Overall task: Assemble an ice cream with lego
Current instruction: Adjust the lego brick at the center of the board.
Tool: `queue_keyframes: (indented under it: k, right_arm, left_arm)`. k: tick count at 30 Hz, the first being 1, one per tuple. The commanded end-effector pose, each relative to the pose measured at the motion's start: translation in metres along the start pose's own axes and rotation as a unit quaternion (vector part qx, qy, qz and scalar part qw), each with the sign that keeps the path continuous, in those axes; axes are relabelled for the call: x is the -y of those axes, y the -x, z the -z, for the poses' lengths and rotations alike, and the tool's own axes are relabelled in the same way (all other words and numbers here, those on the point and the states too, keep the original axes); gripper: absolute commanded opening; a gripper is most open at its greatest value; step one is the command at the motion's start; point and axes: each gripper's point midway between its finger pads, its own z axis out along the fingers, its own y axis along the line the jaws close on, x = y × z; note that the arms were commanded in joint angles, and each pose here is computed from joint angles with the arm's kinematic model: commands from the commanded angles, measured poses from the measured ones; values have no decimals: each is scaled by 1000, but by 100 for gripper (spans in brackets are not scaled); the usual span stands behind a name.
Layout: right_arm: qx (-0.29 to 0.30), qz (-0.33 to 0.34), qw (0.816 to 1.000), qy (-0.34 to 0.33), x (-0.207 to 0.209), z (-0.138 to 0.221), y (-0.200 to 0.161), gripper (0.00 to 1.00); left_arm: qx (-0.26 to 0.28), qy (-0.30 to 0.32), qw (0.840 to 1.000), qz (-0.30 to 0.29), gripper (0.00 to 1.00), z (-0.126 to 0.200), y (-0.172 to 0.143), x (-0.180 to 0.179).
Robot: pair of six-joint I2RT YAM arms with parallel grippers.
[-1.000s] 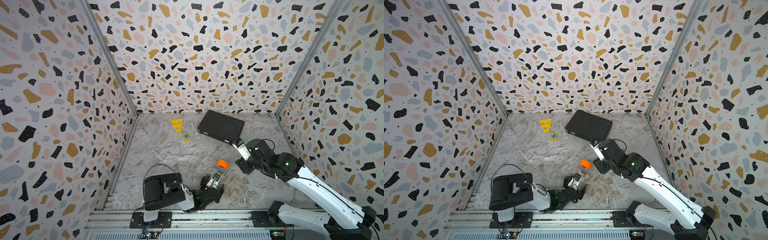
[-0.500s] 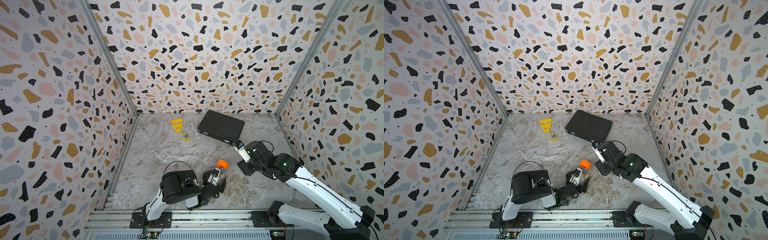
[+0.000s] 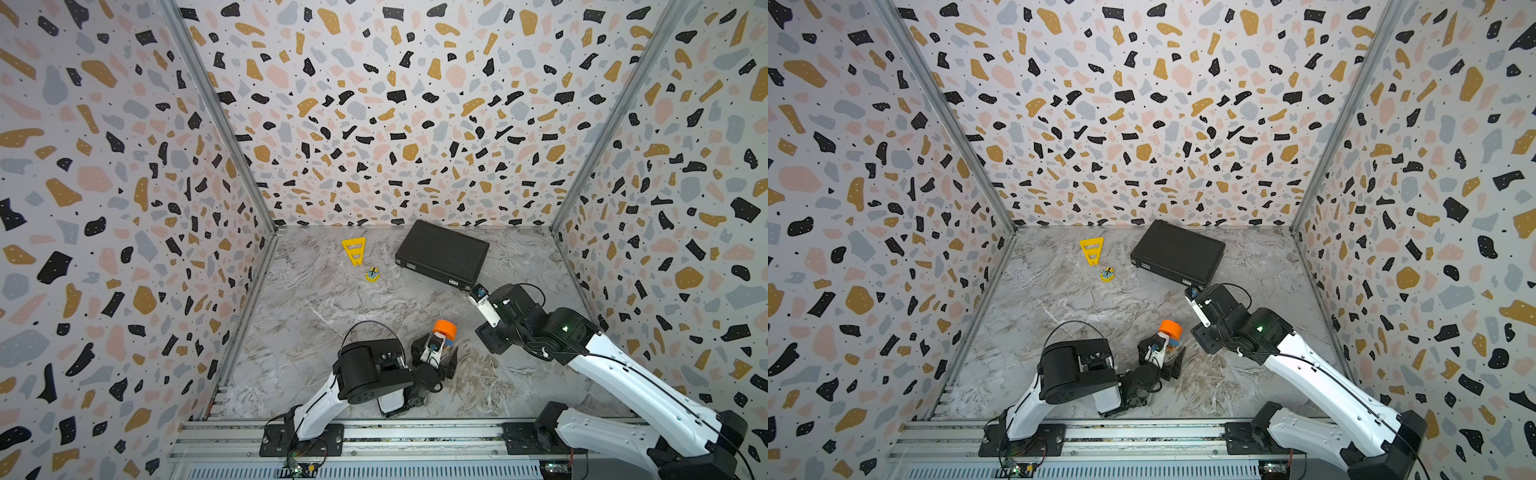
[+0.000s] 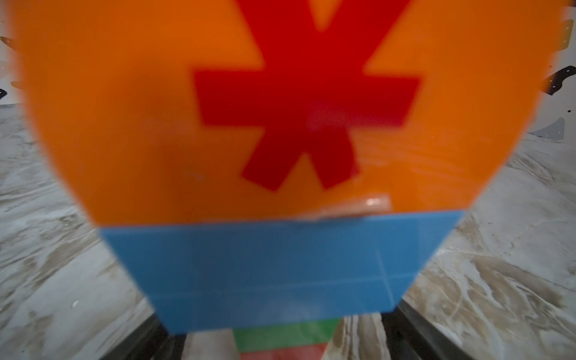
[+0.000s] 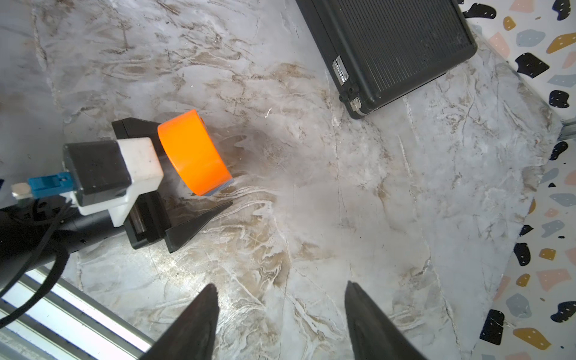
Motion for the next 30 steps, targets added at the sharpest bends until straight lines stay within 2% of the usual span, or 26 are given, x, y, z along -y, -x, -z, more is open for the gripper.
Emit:
queue_keyframes:
  k: [1,7,17,18,20,23,26,30]
  right_arm:
    - [-2,-7,1000,-2,2,2,-5,67]
    - [-6,-10,1000,-1,3,-3,-8,67]
    - [-21,-14,1000,8,1,-14,-11,67]
    - [-20,-15,1000,7,1,-15,-11,67]
    - [-21,-17,1000,8,1,-15,-12,67]
    - [-22,-20,1000,10,0,-16,-13,67]
    - [-20,-22,999,12,0,-15,-14,66]
    - [-12,-26,1000,10,1,-11,-17,66]
  left_arm:
    - [-43,12,999,-20,95,-2,-34,-11]
    - [-46,21,999,-20,92,-6,-36,-19]
    - [-48,20,998,-39,74,-9,-39,-19]
    - [-48,20,998,-40,70,-8,-39,-19]
    - [-48,18,998,-41,50,-8,-37,-19]
    - [-46,17,998,-42,29,-7,-35,-19]
    - [-44,20,998,-42,2,-5,-31,-21]
    - [-39,31,998,-40,0,3,-17,-28]
